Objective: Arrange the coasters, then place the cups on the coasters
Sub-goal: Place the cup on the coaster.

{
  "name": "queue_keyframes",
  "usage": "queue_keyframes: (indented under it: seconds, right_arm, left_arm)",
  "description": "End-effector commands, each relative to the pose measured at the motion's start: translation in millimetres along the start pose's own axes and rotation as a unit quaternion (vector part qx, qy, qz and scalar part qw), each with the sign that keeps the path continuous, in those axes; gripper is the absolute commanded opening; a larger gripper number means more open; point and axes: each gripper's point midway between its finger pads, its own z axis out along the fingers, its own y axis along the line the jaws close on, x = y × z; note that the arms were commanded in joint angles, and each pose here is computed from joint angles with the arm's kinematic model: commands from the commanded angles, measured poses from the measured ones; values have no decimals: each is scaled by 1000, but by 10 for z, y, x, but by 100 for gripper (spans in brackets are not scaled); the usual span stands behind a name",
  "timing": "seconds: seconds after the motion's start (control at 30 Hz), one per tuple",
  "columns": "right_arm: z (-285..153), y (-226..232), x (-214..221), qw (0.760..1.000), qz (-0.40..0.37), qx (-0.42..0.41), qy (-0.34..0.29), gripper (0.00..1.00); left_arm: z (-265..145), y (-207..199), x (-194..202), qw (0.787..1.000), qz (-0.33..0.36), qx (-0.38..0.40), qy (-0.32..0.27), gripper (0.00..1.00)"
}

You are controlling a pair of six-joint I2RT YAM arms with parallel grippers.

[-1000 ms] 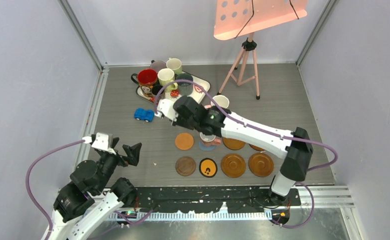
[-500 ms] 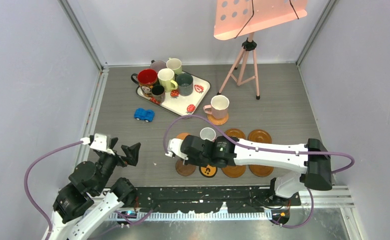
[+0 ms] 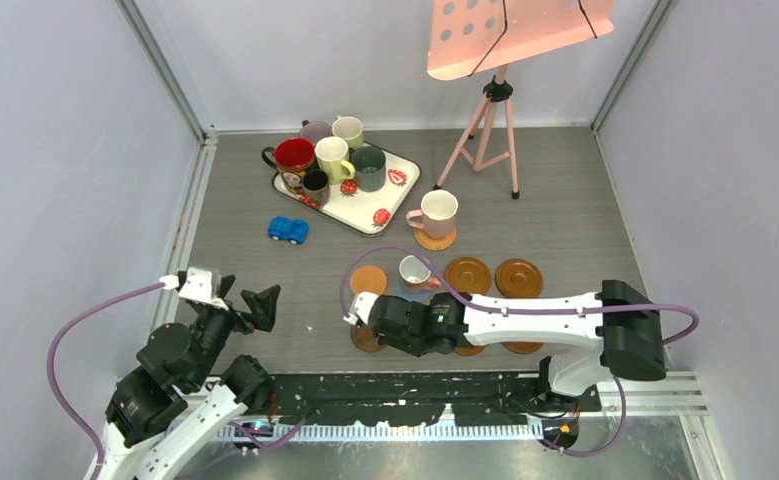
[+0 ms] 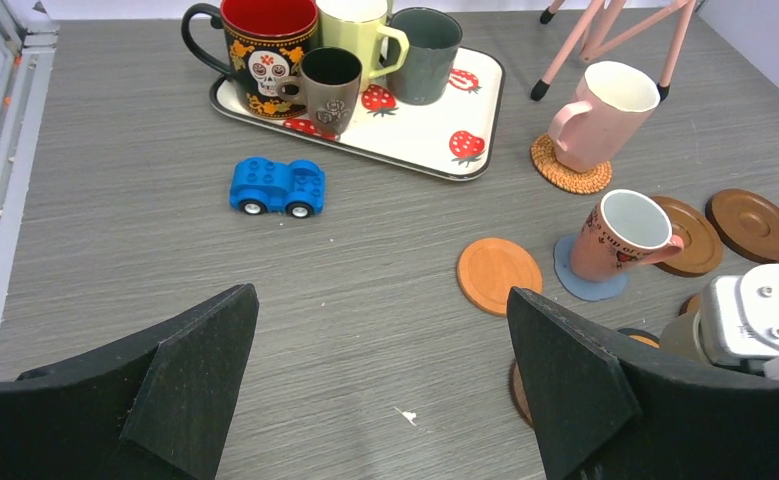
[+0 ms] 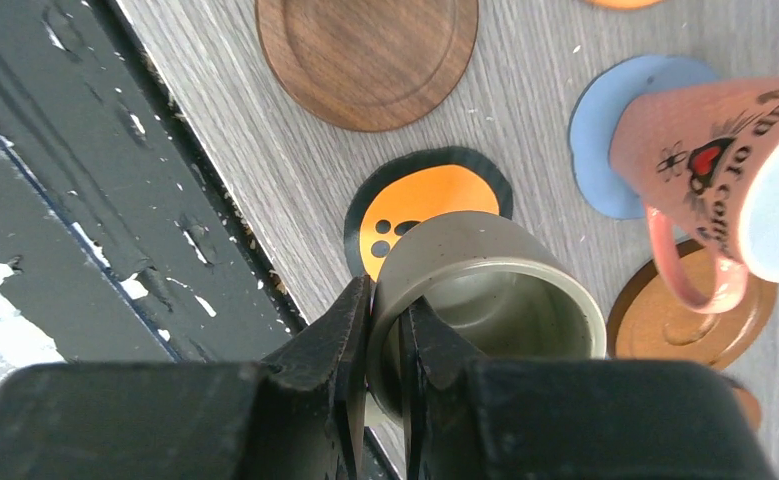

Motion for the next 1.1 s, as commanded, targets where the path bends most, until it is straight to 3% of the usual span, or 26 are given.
queue_keyframes:
  seconds: [0.0,1.07]
  right_arm:
    - [106,57,-47,999,35,3,-19,15]
    - [457,53,180,998,52,31,-5,22]
  left_arm:
    - [-4,15,-80,1000,-12,-5,-17,99]
    - [1,15,-72,1000,-13,-7,-14,99]
